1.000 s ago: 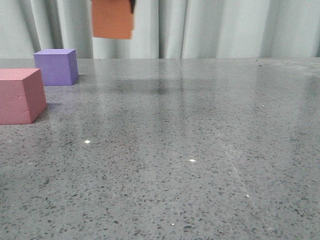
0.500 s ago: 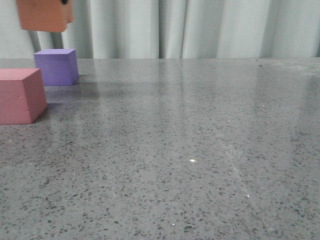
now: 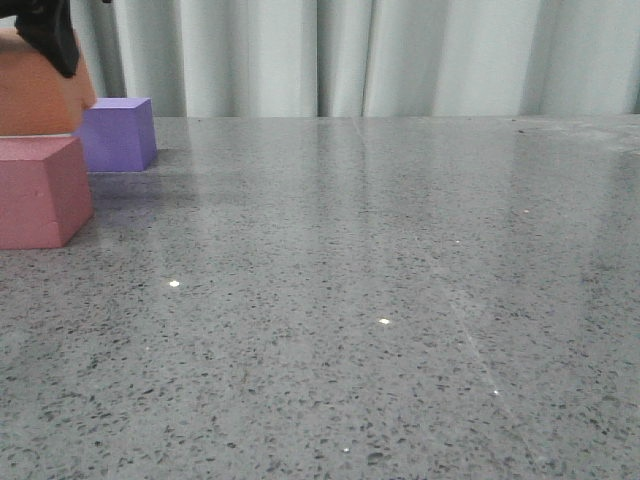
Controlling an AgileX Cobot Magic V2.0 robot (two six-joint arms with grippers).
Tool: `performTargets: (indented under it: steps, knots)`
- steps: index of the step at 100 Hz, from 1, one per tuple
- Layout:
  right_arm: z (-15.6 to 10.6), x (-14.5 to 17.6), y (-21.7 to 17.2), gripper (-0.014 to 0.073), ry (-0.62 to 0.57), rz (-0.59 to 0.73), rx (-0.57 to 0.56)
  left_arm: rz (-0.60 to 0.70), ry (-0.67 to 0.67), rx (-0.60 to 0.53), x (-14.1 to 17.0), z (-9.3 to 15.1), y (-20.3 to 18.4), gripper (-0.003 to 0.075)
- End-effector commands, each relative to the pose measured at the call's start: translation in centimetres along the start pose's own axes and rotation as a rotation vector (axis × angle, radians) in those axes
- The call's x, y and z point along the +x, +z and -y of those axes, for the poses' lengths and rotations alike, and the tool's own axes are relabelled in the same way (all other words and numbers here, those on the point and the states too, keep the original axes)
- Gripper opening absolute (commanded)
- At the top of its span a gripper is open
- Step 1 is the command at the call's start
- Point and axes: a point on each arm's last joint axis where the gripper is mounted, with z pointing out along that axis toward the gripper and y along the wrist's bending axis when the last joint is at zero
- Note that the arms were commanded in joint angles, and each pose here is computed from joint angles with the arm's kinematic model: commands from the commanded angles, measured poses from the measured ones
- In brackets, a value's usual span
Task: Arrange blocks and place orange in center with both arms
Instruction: 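Carry the orange cube with the left gripper between pink and purple cubes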
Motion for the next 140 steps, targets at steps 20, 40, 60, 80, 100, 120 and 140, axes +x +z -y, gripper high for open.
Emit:
performTargets:
  steps: [20,40,60,80,100,120,140]
  knots:
    - [-0.1,-1.3,-0.3,-0.0067,-0.008,0.120,-0.002,0.101,-0.004,0.068,-1.5,0.3,-1.0,0.0177]
    - [-0.1,-1.3,-0.3,-0.0067,-0.008,0.120,-0.002,0.051,0.013,0.049,-0.8,0.7,0.7,0.0177]
    - [-0.1,-1.3,-0.3,-0.0067,-0.008,0.120,-0.002,0.018,0.029,0.041,-0.2,1.1,2.2,0.0177]
    - [-0.1,-1.3,-0.3,-0.0067,-0.008,0.120,-0.002,-0.005,0.005,0.030,0.0,0.6,3.4,0.0177]
    - [-0.1,-1.3,-0.3,-0.0067,-0.008,0.120,-0.002,0.006,-0.006,0.038,-0.2,0.4,3.5,0.0179]
    - [-0.1,-1.3,-0.3,-0.0067,-0.008,0.120,-0.002,0.016,-0.019,0.064,-0.3,0.7,3.5,0.0181]
    - [-0.1,-1.3,-0.3,-0.0067,-0.008,0.120,-0.002,0.011,0.003,0.071,-0.2,0.7,3.5,0.0181]
